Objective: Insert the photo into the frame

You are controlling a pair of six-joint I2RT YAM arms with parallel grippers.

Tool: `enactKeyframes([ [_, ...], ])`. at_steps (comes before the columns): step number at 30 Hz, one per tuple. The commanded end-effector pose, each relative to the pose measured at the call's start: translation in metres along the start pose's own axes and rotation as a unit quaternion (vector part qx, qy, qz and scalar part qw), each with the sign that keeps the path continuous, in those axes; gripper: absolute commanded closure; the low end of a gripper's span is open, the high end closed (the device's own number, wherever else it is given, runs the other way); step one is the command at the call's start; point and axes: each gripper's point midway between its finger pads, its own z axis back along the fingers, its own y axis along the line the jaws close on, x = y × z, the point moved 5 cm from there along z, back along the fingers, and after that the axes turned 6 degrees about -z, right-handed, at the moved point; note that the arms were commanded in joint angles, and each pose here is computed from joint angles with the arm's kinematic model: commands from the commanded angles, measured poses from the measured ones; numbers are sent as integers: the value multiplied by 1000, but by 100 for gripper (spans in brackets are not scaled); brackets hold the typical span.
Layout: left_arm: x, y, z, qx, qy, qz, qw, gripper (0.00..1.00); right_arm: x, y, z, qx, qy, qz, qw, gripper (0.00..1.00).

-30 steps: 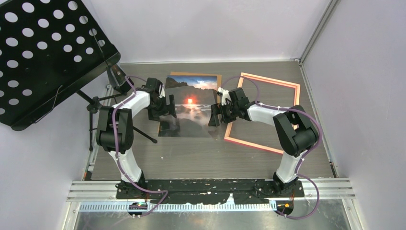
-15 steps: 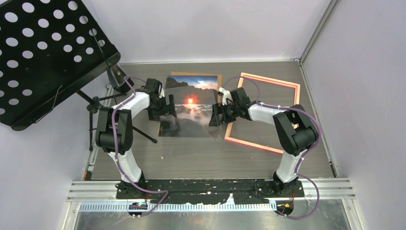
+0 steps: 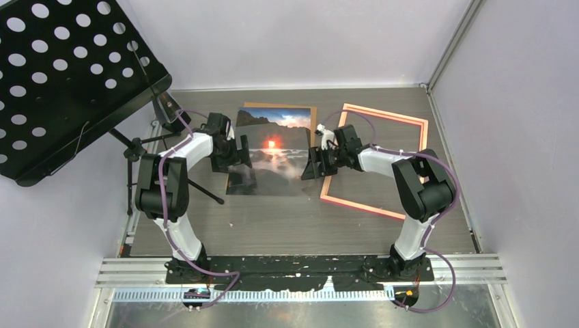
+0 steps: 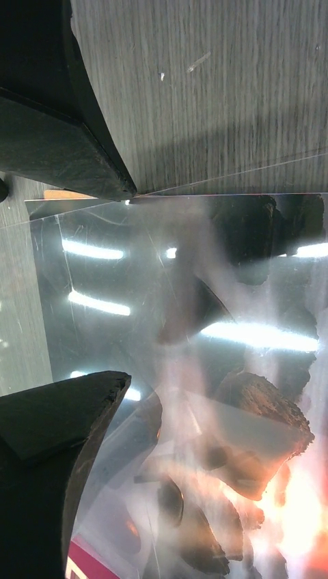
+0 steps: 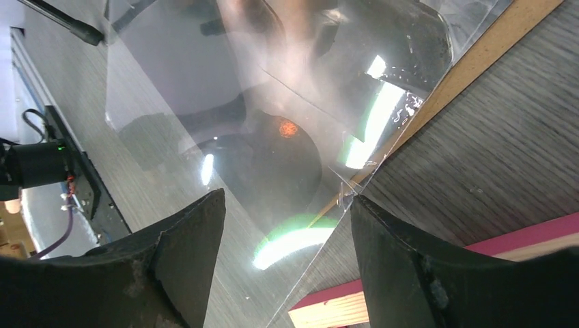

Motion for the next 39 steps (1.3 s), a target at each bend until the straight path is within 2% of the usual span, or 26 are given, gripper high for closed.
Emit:
enactKeyframes([
  [1,-26,-12,-23,-47,47,8,998,1,27,46,19,110,-45,55,991,28],
  [12,-28,-12,-23,-49,49,9,998,1,33,49,32,170,-53,56,983,37],
  [27,-29,-12,-21,-50,47,11,998,1,9,-8,20,60,-24,-16,998,40],
  [39,-30,-13,-21,-53,47,14,997,1,-4,-27,3,84,-2,-90,992,42],
])
